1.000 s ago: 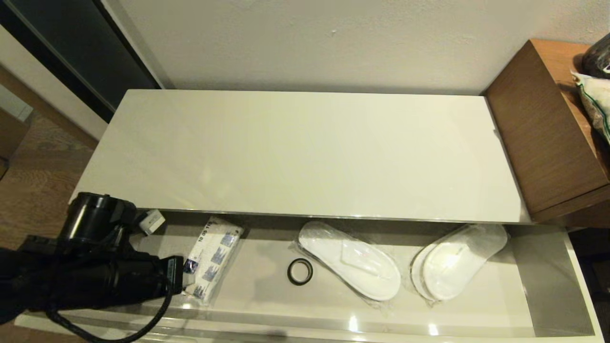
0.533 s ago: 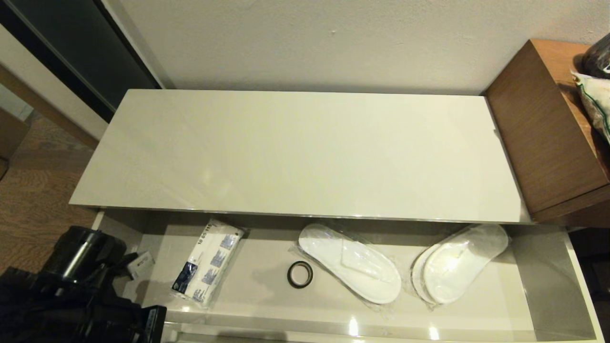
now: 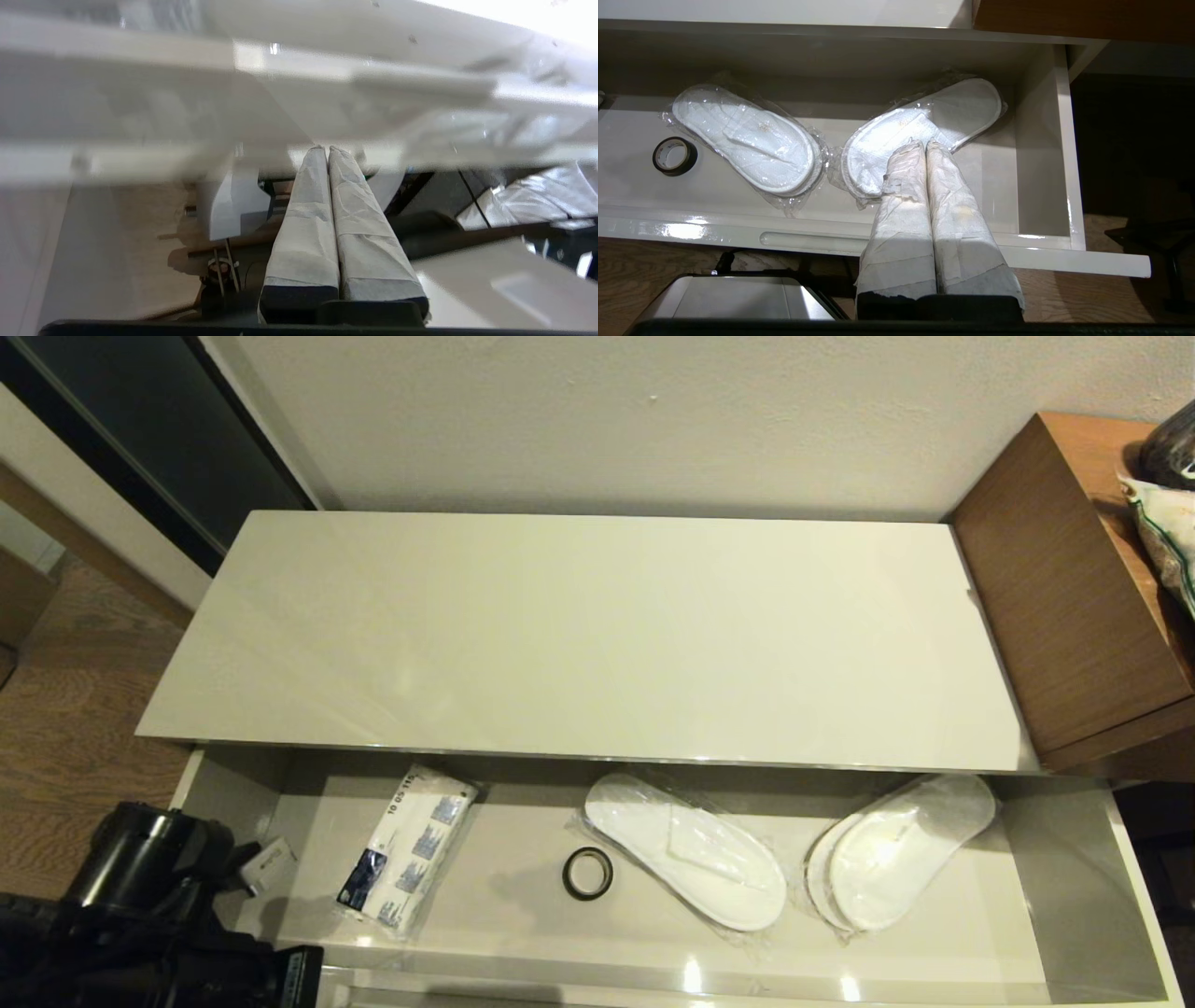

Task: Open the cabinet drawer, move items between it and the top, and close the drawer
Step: Open the drawer

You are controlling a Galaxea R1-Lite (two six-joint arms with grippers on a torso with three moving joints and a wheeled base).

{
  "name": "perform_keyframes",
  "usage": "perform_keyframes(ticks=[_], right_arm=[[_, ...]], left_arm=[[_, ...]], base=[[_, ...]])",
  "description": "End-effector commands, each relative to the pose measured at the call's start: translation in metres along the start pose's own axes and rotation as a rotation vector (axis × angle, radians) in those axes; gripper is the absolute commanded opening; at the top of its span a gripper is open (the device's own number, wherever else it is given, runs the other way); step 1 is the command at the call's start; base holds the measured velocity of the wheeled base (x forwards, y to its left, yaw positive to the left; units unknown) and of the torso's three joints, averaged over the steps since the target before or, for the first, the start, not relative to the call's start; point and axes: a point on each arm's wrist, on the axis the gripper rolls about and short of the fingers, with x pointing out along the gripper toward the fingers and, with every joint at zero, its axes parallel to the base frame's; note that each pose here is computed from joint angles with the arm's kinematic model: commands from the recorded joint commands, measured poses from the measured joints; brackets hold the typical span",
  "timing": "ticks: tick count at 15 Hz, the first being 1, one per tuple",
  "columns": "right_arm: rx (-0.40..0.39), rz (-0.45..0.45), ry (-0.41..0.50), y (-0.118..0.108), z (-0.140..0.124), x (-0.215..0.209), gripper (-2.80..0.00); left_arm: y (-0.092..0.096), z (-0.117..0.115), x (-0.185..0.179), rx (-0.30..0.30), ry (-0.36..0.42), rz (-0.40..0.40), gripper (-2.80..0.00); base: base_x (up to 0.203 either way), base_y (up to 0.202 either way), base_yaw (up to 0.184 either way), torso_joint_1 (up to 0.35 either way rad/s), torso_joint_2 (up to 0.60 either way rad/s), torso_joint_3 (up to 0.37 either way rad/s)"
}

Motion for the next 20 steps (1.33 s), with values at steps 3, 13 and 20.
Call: perform_keyframes(ticks=[3,13,20], right_arm=[[-0.001,0.0,0.0,0.0,0.0,0.0,-2.8],[0.0,0.0,0.001,0.0,0.0,0.0,-2.8],[0.0,0.0,0.0,0.0,0.0,0.0,-2.8]], left_arm=[[0.006,0.004,0.028,-0.02,0.056,0.021,-2.8],[0.008,-0.043,-0.017,-0.013,0.08,-0.016,-2.8],[-0.001,-0.056,-0.066,-0.033,-0.045,-0.089,-2.8]], base=[[0.0,0.0,0.0,0.0,0.0,0.0],[0.0,0.0,0.0,0.0,0.0,0.0],[0.0,0.0,0.0,0.0,0.0,0.0]])
